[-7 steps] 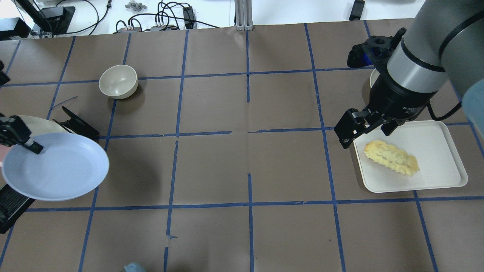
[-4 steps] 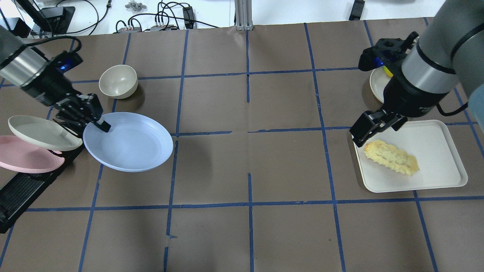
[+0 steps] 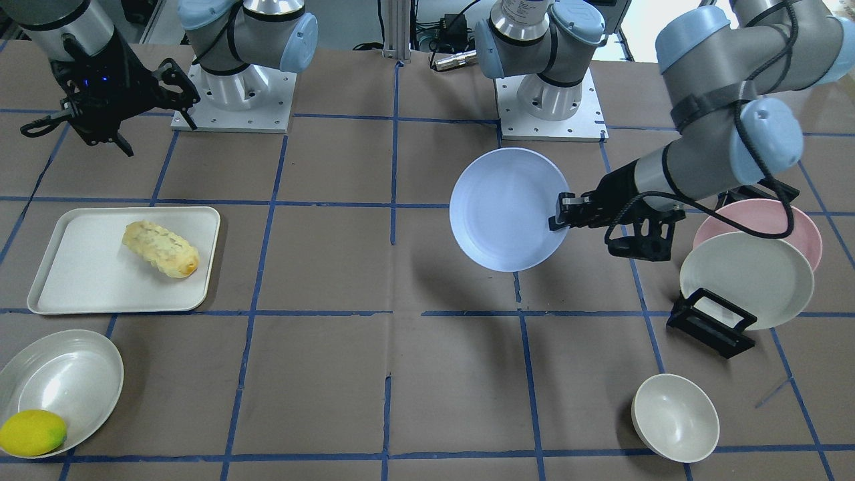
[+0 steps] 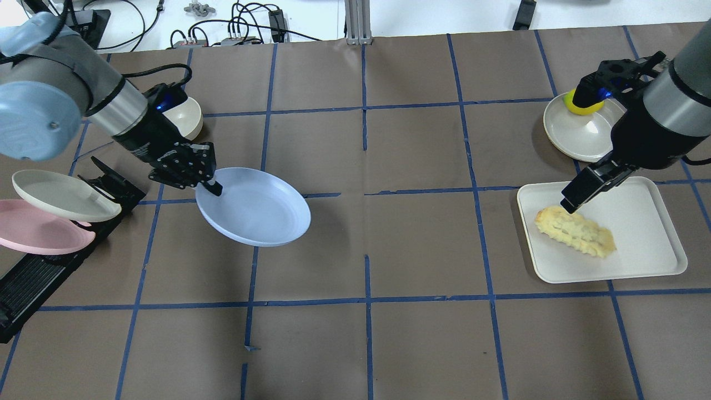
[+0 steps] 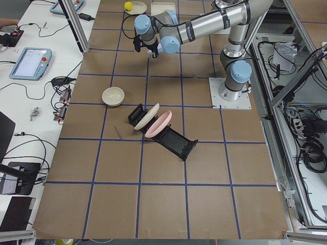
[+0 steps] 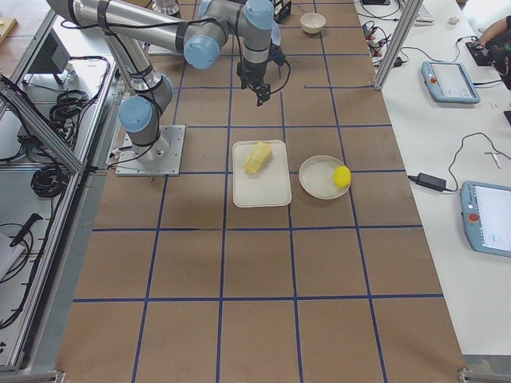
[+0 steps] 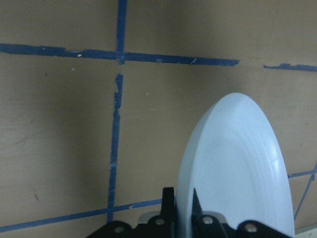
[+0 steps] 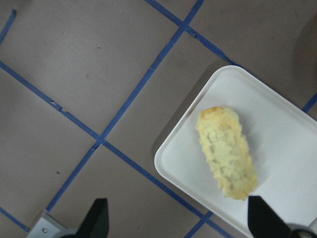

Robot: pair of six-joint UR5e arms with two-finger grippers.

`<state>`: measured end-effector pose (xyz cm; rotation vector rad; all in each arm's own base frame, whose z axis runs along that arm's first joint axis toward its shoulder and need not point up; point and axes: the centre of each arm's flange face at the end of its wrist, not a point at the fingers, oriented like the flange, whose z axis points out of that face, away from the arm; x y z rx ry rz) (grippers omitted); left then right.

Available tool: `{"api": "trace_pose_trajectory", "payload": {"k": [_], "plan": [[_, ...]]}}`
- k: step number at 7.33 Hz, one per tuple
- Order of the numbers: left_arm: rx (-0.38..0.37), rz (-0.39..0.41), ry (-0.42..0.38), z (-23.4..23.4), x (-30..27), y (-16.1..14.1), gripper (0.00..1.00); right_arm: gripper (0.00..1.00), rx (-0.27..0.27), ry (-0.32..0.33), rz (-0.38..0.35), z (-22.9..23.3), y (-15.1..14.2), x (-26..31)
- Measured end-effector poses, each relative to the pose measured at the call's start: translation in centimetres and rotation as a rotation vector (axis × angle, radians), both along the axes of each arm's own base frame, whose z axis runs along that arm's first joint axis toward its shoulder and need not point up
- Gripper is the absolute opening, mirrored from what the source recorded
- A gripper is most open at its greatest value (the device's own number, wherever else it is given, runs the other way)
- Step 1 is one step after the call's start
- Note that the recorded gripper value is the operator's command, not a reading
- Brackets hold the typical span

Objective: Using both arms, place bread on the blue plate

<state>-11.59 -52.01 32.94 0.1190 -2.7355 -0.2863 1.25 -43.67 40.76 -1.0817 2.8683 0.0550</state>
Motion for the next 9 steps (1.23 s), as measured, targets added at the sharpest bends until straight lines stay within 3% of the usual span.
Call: {"api": "trace_pose_trajectory", "payload": {"k": [6, 9], "plan": [[-0.067, 0.065, -0.011, -6.4, -7.7, -1.9, 0.16, 1.0, -0.099, 0.018, 0.324, -9.7, -1.1, -1.2], [-0.126, 0.075, 0.004, -10.2, -9.2, -4.1, 0.19, 1.0, -0.092, 0.002, 0.321, -13.5, -2.8, -4.5]]}}
